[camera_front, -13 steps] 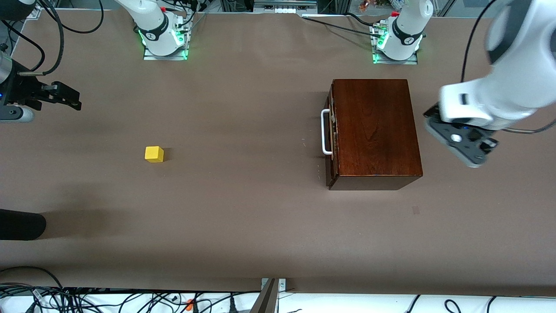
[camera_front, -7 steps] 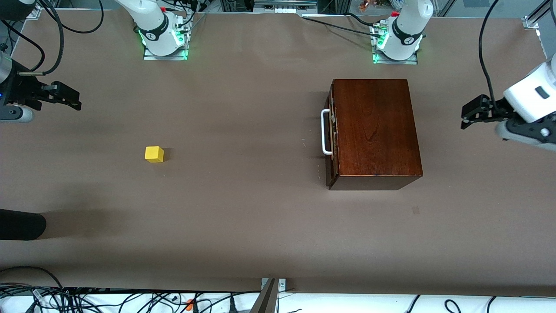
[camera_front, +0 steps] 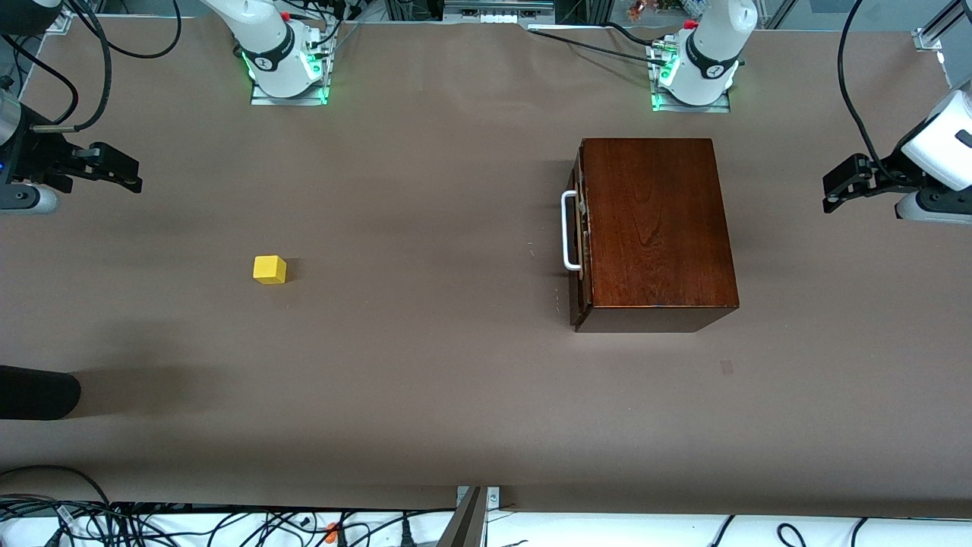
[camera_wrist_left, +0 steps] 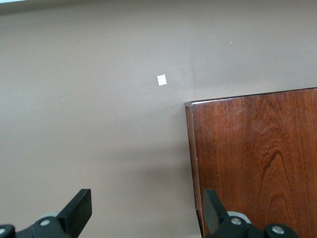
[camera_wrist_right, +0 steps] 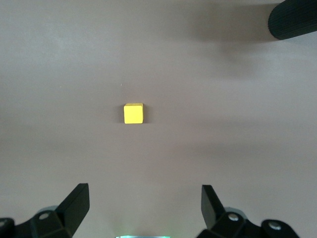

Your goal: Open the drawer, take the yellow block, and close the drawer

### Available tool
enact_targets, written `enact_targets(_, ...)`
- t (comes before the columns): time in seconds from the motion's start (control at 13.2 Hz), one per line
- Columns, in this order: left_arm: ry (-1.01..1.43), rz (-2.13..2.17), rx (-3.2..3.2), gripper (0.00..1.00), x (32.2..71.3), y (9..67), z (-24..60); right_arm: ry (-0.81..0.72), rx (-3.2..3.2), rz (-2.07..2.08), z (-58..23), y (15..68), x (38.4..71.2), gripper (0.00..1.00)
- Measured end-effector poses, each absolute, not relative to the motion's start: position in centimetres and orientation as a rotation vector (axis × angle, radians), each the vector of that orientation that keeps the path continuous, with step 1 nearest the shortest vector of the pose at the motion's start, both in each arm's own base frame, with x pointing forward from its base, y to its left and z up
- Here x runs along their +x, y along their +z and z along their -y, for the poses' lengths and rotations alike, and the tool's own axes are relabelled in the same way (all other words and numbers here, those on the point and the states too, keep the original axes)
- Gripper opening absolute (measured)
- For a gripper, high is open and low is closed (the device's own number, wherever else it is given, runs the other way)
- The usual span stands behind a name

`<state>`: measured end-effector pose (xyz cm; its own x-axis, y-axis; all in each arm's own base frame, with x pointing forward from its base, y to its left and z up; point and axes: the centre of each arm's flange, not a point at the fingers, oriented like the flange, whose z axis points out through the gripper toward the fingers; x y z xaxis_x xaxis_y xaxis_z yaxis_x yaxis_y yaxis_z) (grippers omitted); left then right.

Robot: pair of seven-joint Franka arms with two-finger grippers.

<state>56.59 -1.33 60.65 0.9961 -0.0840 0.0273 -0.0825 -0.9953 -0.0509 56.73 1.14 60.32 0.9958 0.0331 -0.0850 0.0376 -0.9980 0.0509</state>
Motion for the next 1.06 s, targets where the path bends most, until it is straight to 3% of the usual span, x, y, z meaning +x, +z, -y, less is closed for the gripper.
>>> enact_targets(1.06, -0.060, -0.106, -3.109, 1.00, 56.52, 59.70, 0.94, -0.130, 3.086, -0.054, -1.11, 60.32, 56.73, 1.00)
